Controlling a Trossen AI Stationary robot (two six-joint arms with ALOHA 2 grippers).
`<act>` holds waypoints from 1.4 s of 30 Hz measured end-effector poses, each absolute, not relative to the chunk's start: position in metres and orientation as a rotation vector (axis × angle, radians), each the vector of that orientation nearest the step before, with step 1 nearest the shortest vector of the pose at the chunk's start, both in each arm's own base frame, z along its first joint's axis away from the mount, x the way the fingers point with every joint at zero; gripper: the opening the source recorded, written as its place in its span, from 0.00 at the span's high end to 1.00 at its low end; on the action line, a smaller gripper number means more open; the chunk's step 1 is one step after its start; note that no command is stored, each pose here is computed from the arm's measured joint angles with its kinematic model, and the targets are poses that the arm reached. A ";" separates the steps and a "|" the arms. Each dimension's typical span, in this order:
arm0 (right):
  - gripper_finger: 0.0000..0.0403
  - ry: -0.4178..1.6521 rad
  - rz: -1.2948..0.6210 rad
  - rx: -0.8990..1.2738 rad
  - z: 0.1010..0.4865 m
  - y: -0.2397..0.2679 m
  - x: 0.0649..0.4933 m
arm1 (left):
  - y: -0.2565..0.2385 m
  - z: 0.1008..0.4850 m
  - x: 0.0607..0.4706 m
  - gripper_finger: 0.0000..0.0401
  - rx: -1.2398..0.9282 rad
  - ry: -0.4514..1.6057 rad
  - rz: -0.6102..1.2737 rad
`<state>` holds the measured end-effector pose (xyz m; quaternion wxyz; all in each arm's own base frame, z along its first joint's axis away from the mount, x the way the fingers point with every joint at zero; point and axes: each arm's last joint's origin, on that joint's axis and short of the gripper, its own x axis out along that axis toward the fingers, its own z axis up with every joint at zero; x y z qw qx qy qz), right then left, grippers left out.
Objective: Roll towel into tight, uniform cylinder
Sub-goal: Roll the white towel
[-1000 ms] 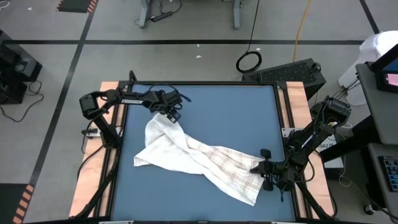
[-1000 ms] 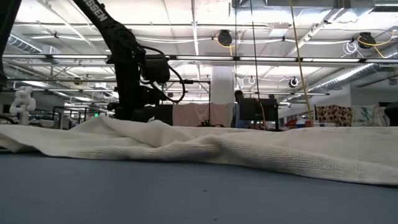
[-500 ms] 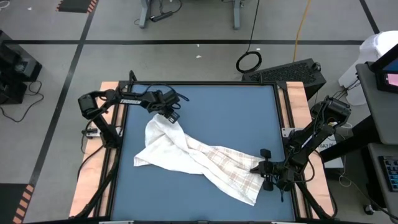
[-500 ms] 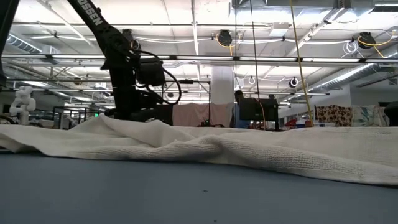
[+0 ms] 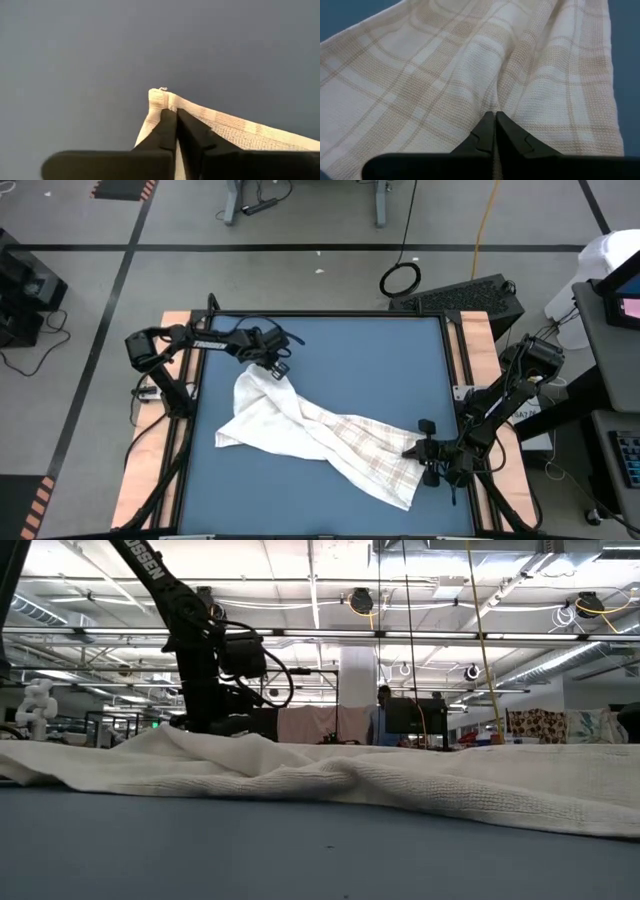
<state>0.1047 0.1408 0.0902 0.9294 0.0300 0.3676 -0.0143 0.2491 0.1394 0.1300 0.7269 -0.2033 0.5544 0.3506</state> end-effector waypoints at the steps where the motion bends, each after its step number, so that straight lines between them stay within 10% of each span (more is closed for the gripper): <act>1: 0.99 0.753 -0.029 0.061 0.090 0.141 0.105 | 0.139 0.130 0.249 0.97 -0.439 1.224 0.777; 26: 0.99 0.737 -0.018 0.148 0.092 0.145 0.107 | 0.024 0.271 0.194 1.00 -0.265 0.760 0.647; 42: 0.99 0.847 -0.060 0.265 0.092 0.140 0.101 | -0.054 0.313 0.150 1.00 -0.246 0.494 0.158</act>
